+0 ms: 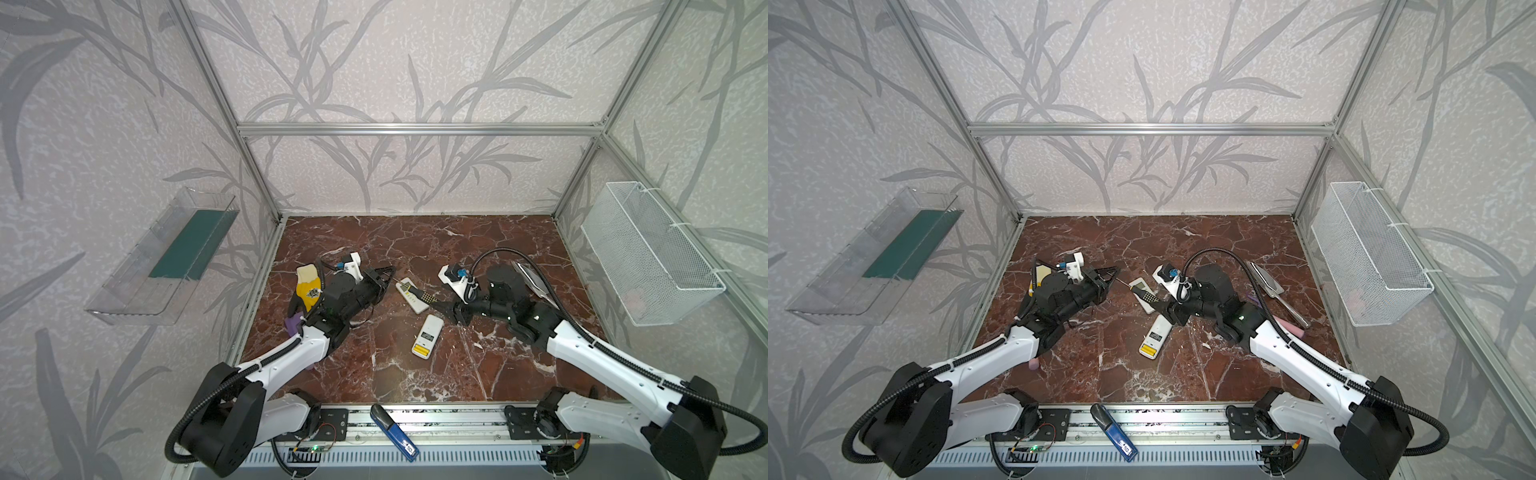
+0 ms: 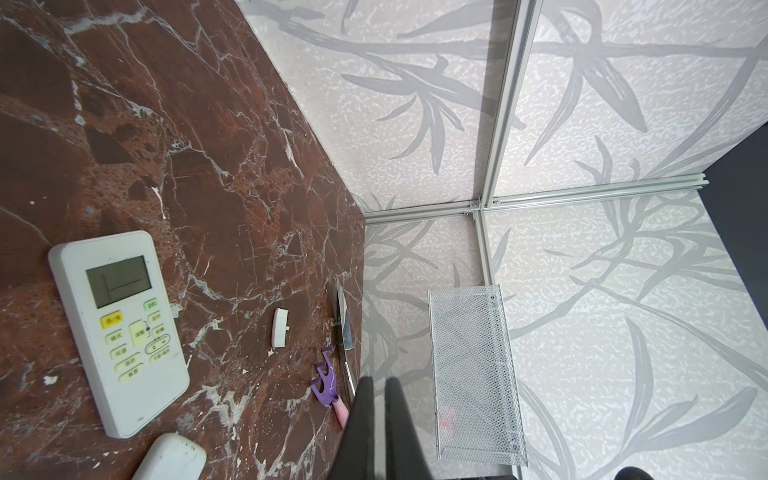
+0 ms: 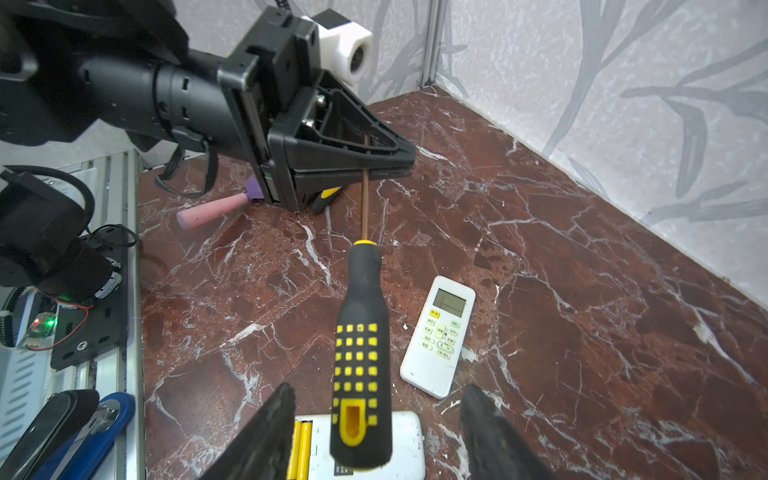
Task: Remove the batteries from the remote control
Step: 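Carry the screwdriver with the right gripper toward the left gripper, then lower the left gripper toward the opened remote while the right gripper holds the screwdriver, then grasp the end of the opened white remote with the left gripper, then bring the screwdriver tip over the yellow batteries with the right gripper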
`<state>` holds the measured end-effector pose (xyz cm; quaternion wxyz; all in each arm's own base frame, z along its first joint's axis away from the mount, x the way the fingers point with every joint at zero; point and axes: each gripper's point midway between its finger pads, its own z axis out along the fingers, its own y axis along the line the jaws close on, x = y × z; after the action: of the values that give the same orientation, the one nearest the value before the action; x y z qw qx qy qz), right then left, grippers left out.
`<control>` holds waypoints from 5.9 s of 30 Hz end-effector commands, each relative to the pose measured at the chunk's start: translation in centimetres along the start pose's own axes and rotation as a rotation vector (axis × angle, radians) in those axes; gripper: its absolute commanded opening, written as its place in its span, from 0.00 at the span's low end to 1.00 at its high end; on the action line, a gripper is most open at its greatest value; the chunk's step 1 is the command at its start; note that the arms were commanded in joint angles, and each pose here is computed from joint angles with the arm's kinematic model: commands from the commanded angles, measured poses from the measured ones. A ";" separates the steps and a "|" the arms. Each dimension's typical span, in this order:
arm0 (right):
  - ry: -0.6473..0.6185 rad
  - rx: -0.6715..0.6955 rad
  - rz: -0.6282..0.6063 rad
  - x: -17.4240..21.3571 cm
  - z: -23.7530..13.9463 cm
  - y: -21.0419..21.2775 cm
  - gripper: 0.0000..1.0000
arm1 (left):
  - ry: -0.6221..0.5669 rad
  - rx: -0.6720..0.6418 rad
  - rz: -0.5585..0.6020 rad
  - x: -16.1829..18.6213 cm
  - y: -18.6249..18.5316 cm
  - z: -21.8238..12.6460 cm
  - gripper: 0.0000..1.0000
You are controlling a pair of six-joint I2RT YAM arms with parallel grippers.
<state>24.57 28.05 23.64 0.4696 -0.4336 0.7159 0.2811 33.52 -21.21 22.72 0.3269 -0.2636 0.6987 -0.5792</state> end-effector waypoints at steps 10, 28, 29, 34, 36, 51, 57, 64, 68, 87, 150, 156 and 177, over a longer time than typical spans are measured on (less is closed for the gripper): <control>-0.021 -0.046 -0.040 -0.7 0.7 0.4 0.58 | 0.015 0.076 -0.062 0.1 -1.8 -0.5 0.00; -0.010 -0.040 -0.044 -1.3 1.7 -0.3 0.50 | 0.016 0.092 -0.072 0.0 -2.0 -0.9 0.00; -0.012 -0.039 -0.045 -1.3 1.7 -0.3 0.50 | 0.015 0.092 -0.071 0.0 -2.0 -0.9 0.00; -0.002 -0.046 -0.046 -1.2 1.9 -0.2 0.47 | 0.011 0.086 -0.067 -0.1 -2.0 -1.1 0.00; 0.000 -0.050 -0.046 -1.2 2.0 -0.2 0.47 | 0.010 0.087 -0.064 -0.1 -2.1 -1.2 0.00; 0.028 -0.064 -0.058 -0.8 2.5 0.3 0.33 | 0.007 0.080 -0.056 -0.2 -2.1 -1.2 0.00; 0.026 -0.089 -0.066 -1.0 2.6 0.7 0.14 | 0.010 0.070 -0.057 -0.2 -1.8 -1.1 0.00; 0.090 -0.059 -0.095 0.4 2.1 0.6 0.00 | 0.018 0.029 -0.003 -0.2 -1.1 -1.1 0.45; 0.213 0.021 -0.108 2.7 1.4 -0.4 0.00 | 0.064 -0.118 0.108 -0.3 0.4 -1.3 0.86; 0.649 0.262 0.081 9.1 -5.1 0.2 0.00 | 0.453 -0.612 0.542 2.3 6.8 -0.4 0.89; 0.560 0.613 0.333 9.6 -10.3 -6.7 0.00 | 0.907 -1.124 0.961 12.3 19.8 2.9 0.43; 0.560 0.585 0.309 9.6 -9.9 -6.4 0.00 | 0.883 -1.134 0.937 9.5 20.0 2.7 0.42; 0.772 0.209 -0.098 9.1 -7.5 1.9 0.00 | 0.930 -1.109 0.847 8.0 20.6 2.4 0.48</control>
<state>18.92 19.35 18.20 0.2397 -0.4428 0.8638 0.0184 31.74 -26.22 1.90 0.0511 0.1669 0.9836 -0.0449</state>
